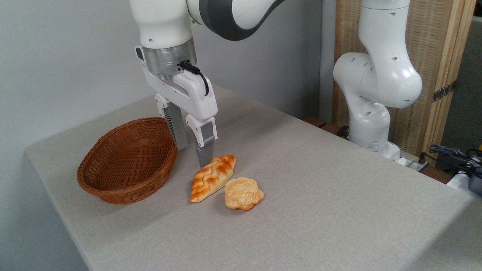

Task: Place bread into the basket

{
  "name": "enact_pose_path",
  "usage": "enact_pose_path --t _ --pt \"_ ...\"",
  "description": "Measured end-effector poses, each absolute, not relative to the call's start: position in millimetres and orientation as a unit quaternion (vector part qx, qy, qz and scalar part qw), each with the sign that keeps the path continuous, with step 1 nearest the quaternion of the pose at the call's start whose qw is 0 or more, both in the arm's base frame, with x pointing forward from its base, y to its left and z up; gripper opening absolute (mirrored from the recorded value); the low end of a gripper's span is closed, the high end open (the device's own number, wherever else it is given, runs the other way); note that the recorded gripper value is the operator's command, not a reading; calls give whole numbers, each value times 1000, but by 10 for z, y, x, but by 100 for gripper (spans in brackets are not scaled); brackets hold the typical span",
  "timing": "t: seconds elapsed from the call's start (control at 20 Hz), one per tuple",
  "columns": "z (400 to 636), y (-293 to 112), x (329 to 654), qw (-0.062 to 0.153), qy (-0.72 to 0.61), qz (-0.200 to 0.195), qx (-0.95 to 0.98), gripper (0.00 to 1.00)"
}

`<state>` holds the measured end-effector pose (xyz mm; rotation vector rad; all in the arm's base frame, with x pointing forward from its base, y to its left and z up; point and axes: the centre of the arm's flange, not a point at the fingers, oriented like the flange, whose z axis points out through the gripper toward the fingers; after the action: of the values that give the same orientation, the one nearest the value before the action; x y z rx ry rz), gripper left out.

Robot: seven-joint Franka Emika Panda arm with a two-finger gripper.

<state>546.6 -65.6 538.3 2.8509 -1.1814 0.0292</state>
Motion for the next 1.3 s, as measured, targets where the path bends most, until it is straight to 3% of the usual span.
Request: enact_pose_path --t 1.05,1.3 --pt "5396 -666 5440 31 -384 -1 923 100" --pt "5286 -806 5461 33 -395 -11 918 100"
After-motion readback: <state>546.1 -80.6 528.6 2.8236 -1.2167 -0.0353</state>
